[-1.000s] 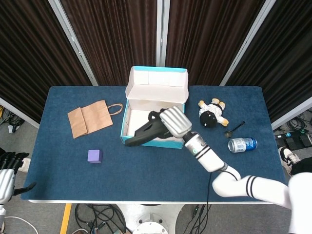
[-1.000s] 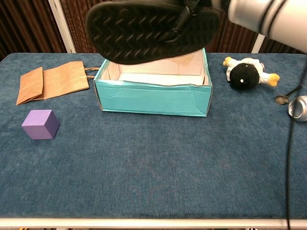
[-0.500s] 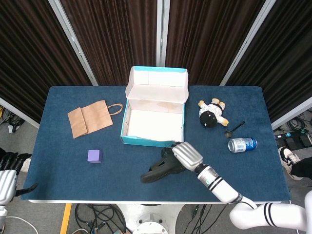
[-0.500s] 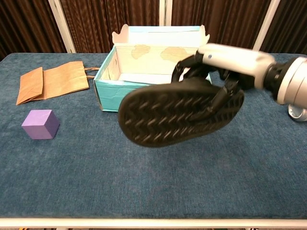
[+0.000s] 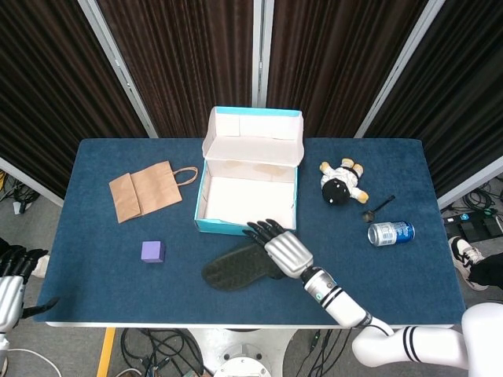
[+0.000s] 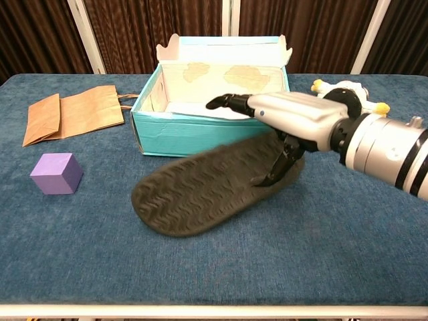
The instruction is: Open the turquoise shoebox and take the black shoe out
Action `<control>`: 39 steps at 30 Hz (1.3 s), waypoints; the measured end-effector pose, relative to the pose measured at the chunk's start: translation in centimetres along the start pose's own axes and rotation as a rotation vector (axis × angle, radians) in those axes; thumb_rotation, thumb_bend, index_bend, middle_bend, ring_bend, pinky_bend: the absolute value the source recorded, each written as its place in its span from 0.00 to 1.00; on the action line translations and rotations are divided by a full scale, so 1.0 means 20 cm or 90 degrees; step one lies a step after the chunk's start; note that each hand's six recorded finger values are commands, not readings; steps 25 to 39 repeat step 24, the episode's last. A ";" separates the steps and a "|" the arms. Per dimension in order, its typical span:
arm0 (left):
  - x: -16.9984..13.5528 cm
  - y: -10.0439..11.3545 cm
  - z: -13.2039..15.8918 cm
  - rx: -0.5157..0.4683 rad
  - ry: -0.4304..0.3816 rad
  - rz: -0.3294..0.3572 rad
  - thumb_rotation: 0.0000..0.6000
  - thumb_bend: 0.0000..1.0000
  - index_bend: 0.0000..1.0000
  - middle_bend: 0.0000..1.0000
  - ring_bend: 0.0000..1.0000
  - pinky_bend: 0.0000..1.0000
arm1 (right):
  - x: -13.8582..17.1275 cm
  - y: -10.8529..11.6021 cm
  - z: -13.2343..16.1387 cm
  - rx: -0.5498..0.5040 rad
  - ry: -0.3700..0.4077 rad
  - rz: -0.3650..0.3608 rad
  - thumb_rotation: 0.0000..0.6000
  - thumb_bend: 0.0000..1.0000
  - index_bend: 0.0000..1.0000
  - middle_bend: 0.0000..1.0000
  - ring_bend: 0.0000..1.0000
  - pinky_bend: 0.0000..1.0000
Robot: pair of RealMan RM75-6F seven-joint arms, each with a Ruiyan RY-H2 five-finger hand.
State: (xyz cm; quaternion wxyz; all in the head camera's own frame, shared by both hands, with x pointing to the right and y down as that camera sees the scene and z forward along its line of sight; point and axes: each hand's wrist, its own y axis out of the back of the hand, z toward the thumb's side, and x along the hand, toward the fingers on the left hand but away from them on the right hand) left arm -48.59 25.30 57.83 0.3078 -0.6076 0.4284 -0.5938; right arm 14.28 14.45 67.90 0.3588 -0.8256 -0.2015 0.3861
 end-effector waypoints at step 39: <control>0.10 -0.03 0.12 0.018 -0.048 0.029 1.00 0.00 0.17 0.14 0.07 0.06 | 1.20 0.36 -0.72 0.008 -0.315 -0.241 1.00 0.11 0.07 0.07 0.00 0.04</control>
